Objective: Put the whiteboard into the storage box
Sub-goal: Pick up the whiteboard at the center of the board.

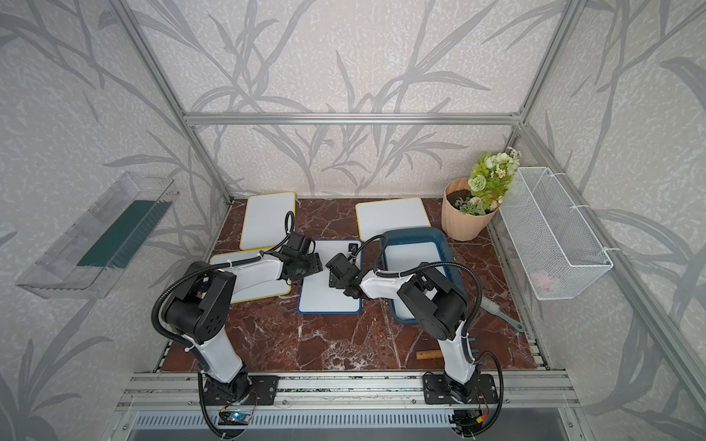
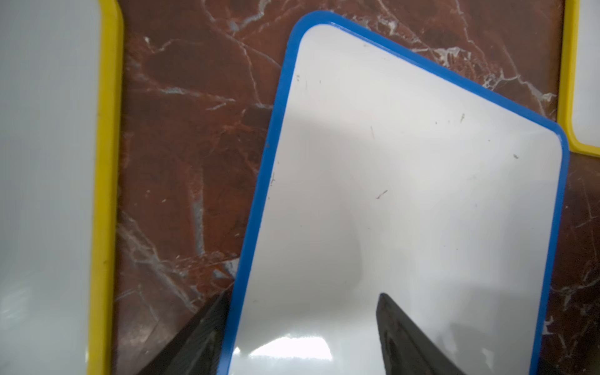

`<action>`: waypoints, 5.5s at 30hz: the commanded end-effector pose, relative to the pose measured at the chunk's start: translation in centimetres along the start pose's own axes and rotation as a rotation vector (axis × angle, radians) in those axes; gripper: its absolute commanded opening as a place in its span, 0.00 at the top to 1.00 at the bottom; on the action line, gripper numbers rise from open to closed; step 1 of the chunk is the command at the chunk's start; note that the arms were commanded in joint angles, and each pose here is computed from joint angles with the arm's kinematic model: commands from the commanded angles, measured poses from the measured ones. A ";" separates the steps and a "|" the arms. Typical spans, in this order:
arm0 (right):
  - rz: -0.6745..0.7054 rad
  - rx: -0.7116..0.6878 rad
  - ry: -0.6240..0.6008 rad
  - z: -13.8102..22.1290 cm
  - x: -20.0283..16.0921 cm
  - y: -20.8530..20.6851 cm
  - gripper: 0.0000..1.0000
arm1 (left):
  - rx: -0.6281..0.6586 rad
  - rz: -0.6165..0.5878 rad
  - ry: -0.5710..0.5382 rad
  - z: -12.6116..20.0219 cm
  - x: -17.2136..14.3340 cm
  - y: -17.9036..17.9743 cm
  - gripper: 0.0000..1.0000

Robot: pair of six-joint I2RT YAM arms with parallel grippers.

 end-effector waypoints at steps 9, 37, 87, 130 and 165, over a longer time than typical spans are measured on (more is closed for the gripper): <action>-0.183 0.312 0.297 -0.4 -4.9 2.7 0.01 | -0.121 0.044 0.224 -1.1 -5.0 -0.1 0.28; -0.405 0.539 0.297 2.3 -1.9 3.2 0.03 | -0.211 0.067 0.221 0.3 -5.3 0.8 0.28; -0.520 0.594 -0.070 6.5 6.3 2.0 0.32 | -0.145 0.160 0.172 1.6 -5.7 3.6 0.29; -0.447 0.511 -0.294 8.6 8.8 1.8 0.91 | -0.162 0.163 0.134 4.2 -5.1 3.3 0.29; -0.042 0.316 -0.719 32.6 20.4 -11.2 1.00 | -0.209 -0.083 -0.013 9.6 -3.2 -9.6 0.39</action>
Point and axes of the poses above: each gripper's point midway between its finger pads, its own z axis back along the fingers, its own y axis along the line the jaws close on, x = y × z, the point moved 4 cm from there along z, back along the fingers, and after that the axes turned 4 degrees about z, right-handed, at the moved point
